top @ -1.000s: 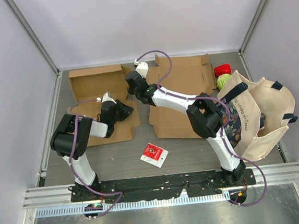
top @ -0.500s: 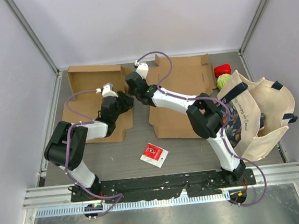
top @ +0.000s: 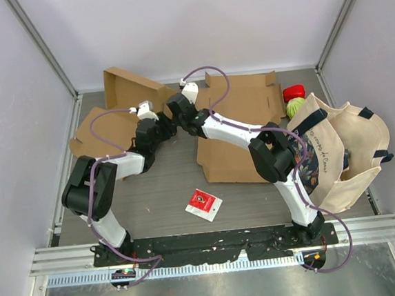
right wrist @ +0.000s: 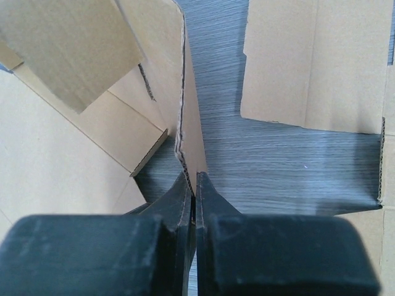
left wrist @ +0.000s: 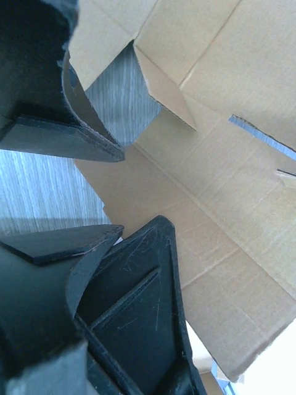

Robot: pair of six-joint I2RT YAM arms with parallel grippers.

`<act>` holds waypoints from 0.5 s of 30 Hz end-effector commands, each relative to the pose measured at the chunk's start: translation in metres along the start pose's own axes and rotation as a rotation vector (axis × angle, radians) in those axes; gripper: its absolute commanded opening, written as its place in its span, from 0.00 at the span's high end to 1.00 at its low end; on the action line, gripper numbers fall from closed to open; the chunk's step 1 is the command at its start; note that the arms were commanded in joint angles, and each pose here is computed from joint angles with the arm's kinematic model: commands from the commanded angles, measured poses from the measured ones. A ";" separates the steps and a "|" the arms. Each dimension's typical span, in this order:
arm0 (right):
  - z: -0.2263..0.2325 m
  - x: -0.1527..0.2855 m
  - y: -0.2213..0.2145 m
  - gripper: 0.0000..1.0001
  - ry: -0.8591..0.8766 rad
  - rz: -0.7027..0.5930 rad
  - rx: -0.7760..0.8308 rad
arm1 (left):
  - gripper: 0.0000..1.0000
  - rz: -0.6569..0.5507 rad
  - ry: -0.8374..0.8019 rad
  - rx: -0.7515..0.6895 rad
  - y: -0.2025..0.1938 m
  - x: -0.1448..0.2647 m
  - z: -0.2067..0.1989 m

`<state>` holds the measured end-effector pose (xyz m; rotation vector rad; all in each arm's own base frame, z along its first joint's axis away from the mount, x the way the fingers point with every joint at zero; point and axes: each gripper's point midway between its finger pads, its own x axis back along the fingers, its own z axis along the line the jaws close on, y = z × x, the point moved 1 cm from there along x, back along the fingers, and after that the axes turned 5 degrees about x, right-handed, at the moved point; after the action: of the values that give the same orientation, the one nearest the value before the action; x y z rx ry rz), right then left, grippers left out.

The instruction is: Fold the paper box

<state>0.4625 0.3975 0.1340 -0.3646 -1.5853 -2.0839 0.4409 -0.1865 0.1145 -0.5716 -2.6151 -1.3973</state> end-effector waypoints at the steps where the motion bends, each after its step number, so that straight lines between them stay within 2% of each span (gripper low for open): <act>1: 0.041 0.035 0.058 0.94 0.126 -0.113 -0.002 | 0.53 -0.015 -0.013 0.053 0.016 0.023 -0.013; 3: 0.043 0.036 0.057 0.94 0.152 -0.119 0.040 | 0.57 0.013 0.027 0.076 0.012 0.040 -0.006; 4: 0.042 0.036 0.056 0.94 0.154 -0.121 0.081 | 0.58 -0.035 0.078 0.094 0.030 0.053 -0.004; 5: 0.039 0.034 0.050 0.94 0.157 -0.114 0.105 | 0.63 0.006 0.189 0.097 0.022 0.065 0.015; 7: 0.036 0.035 0.049 0.93 0.161 -0.123 0.147 | 0.67 -0.048 0.388 0.117 0.032 0.087 0.048; 8: 0.038 0.035 0.050 0.93 0.177 -0.130 0.154 | 0.71 -0.068 0.436 0.137 0.038 0.090 0.061; 10: 0.038 0.035 0.050 0.92 0.188 -0.135 0.173 | 0.78 -0.066 0.498 0.190 0.042 0.089 0.088; 11: 0.039 0.035 0.049 0.93 0.197 -0.133 0.181 | 0.85 -0.051 0.524 0.225 0.042 0.089 0.097; 13: 0.041 0.035 0.048 0.92 0.211 -0.134 0.200 | 0.89 -0.051 0.533 0.306 0.052 0.081 0.118; 14: 0.041 0.034 0.049 0.92 0.209 -0.139 0.204 | 0.94 0.000 0.522 0.332 0.043 0.073 0.124; 15: 0.041 0.034 0.049 0.93 0.208 -0.140 0.213 | 0.96 0.007 0.534 0.339 0.045 0.070 0.130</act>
<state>0.4560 0.4130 0.1470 -0.1400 -1.7078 -1.9125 0.3983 -0.0666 0.1308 -0.1353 -2.4258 -1.0648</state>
